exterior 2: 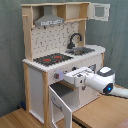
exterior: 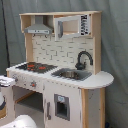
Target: Play with the kitchen
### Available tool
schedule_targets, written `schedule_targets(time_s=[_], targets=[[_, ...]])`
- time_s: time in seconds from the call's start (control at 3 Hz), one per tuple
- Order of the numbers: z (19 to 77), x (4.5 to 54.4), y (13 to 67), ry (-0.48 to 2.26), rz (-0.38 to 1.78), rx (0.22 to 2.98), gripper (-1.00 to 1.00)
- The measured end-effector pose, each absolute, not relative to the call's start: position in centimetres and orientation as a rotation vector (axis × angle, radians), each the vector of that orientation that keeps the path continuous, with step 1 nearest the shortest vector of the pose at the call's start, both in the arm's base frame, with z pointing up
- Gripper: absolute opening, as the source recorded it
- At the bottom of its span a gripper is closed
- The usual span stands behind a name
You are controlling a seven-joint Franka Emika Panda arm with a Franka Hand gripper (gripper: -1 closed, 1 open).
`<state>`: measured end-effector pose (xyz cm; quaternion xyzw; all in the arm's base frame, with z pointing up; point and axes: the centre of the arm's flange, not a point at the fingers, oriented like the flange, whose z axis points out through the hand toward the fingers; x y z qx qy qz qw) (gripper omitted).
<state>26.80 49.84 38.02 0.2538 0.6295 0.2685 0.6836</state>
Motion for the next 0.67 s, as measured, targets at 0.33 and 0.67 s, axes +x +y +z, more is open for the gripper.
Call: schedule_targets(time_s=[0.33,0.67], targets=[[35.1,27.5,52.1,1.47,0.596,0.518,1.0],[35.4,29.4,53.4,1.466,0.615,0.532,1.0]])
